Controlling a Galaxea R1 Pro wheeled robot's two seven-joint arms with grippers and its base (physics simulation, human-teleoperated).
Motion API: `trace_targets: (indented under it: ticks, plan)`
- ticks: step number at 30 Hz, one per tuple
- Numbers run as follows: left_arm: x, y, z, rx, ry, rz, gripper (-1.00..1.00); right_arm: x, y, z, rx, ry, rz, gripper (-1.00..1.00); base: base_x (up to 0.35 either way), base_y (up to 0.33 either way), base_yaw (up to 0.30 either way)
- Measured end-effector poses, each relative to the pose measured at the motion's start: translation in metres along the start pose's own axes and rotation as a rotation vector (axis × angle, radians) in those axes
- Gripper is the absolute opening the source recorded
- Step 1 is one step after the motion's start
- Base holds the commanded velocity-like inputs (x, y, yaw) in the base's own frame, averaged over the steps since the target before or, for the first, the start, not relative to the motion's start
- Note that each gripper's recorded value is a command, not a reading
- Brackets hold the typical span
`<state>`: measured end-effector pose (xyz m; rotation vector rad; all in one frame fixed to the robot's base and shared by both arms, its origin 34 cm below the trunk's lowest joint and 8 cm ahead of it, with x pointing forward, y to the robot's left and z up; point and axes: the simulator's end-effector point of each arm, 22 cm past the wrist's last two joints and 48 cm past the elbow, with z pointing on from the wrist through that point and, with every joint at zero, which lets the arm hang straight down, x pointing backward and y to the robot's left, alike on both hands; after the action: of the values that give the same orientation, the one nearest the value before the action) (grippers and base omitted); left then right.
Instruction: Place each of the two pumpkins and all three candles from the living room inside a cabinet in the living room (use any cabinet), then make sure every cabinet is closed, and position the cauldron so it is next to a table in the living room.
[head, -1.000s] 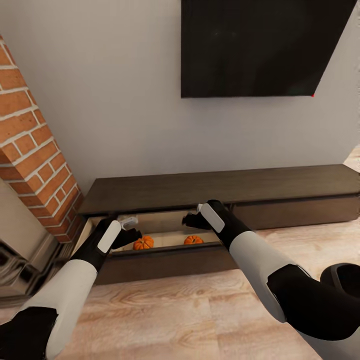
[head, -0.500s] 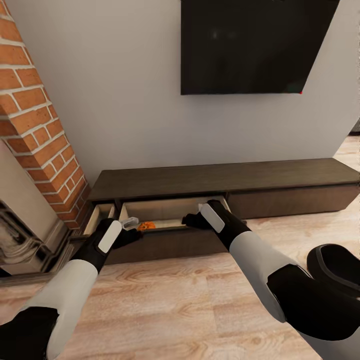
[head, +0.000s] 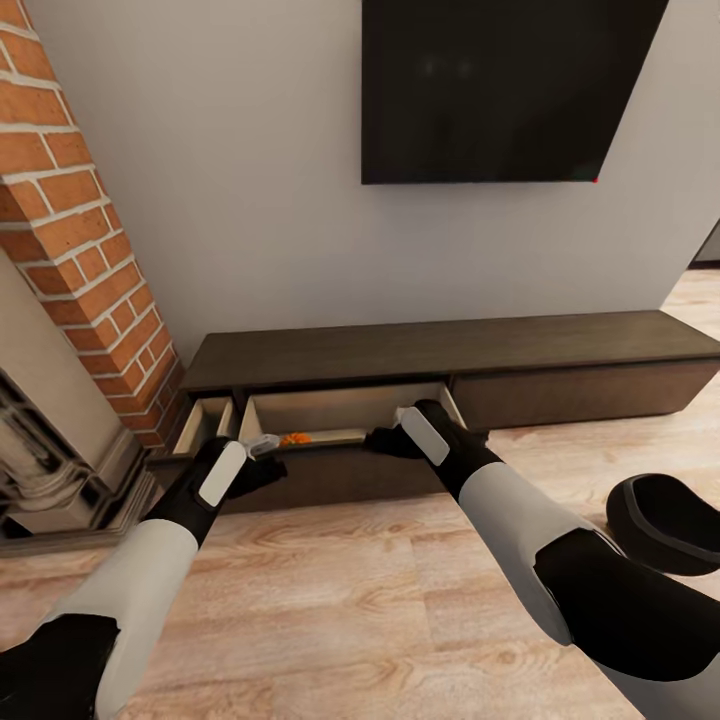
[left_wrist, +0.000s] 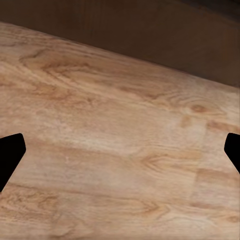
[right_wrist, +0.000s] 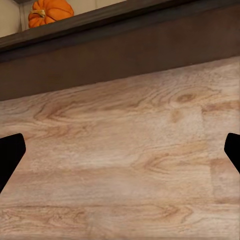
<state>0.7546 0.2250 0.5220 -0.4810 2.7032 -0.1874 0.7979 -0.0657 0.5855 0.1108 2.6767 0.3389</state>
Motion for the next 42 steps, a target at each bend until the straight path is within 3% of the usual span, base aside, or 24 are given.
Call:
trace_targets:
  ticks: [12,26,29,34,38,42]
  plan:
    - [0.016,0.008,0.023,-0.005,0.005,-0.008,1.00,0.058,-0.017,0.039,0.009,0.061,0.015,1.00,-0.063,0.000,0.000]
    - [0.049,0.027,0.056,-0.031,0.015,-0.008,1.00,0.098,-0.033,0.073,0.024,0.071,0.025,1.00,-0.054,0.000,0.000]
    - [0.057,0.036,0.068,-0.043,-0.012,-0.026,1.00,0.115,-0.041,0.087,0.038,0.051,0.038,1.00,0.000,0.000,0.000]
    - [0.081,0.059,0.090,-0.078,-0.049,-0.056,1.00,0.130,-0.047,0.105,0.092,-0.030,-0.064,1.00,0.000,0.000,0.000]
    - [0.105,0.078,0.108,-0.115,-0.094,-0.068,1.00,0.151,-0.048,0.121,0.107,-0.093,-0.115,1.00,0.000,0.000,0.000]
    - [0.115,0.086,0.120,-0.153,-0.196,0.000,1.00,0.171,-0.048,0.133,0.112,-0.125,-0.159,1.00,0.000,0.000,0.000]
